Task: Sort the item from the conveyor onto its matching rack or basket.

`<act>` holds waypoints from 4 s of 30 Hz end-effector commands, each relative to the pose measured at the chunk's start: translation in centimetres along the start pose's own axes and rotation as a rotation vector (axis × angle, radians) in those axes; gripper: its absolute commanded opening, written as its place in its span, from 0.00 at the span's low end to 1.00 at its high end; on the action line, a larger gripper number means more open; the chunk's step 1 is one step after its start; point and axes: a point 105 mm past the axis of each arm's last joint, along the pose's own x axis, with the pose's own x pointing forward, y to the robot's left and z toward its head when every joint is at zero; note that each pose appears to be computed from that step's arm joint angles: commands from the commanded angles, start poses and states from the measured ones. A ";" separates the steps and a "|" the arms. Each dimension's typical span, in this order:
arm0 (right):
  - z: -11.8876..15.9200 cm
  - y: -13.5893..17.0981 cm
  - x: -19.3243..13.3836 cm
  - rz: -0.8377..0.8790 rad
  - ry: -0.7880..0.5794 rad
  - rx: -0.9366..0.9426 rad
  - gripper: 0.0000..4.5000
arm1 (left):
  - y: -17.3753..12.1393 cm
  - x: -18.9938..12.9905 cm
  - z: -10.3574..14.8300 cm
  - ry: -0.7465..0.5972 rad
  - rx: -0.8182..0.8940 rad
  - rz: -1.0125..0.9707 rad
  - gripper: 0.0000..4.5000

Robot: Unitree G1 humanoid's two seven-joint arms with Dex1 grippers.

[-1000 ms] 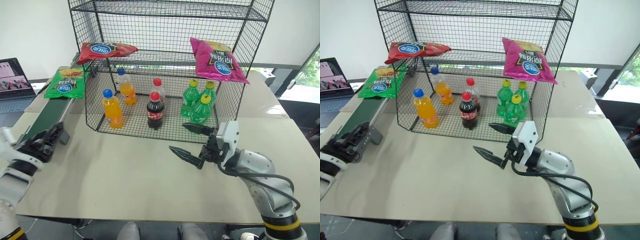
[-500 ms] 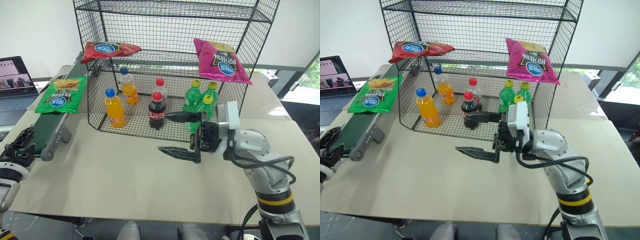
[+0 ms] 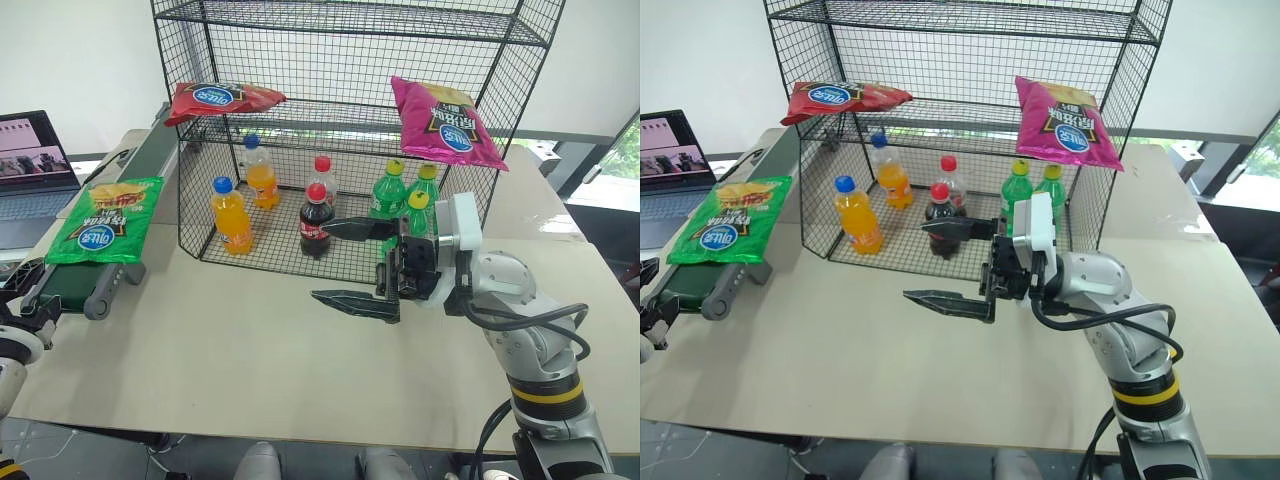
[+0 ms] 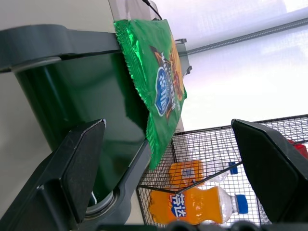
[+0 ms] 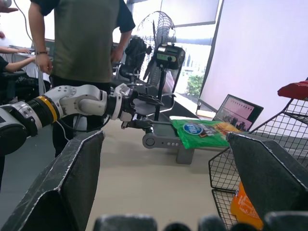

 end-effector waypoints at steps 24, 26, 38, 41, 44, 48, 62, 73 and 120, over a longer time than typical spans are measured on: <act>1.8 -0.3 0.2 -0.016 -0.031 -0.076 1.00 | -1.8 0.5 0.3 -0.031 0.022 -0.090 0.72; 1.9 -0.4 0.2 -0.018 -0.030 -0.077 1.00 | -2.0 0.5 0.3 -0.034 0.023 -0.101 0.52; 1.8 -1.2 -0.4 -0.142 -0.020 -0.087 1.00 | -9.5 0.1 -2.6 0.107 0.227 -0.381 0.02; 1.8 -1.0 -1.2 -0.190 0.006 -0.106 1.00 | -12.9 -0.7 -4.8 0.219 0.288 -0.525 0.02; 1.6 -1.0 -1.9 -0.247 0.041 -0.136 1.00 | -15.7 -1.5 -7.6 0.366 0.323 -0.648 0.02; 2.1 -1.4 -2.5 -0.366 0.042 -0.163 1.00 | -19.3 -1.9 -11.5 0.517 0.355 -0.815 0.02; 6.8 -2.9 -3.6 -0.762 -0.120 -0.425 1.00 | -32.7 3.1 -23.0 0.587 0.149 -1.172 0.02; 6.3 -2.2 -4.1 -0.811 -0.101 -0.441 1.00 | -29.0 6.3 -29.2 0.531 0.195 -0.911 0.02; 5.2 -2.6 -4.0 -0.798 -0.055 -0.404 1.00 | -27.8 5.2 -36.2 0.620 -0.128 -0.484 0.02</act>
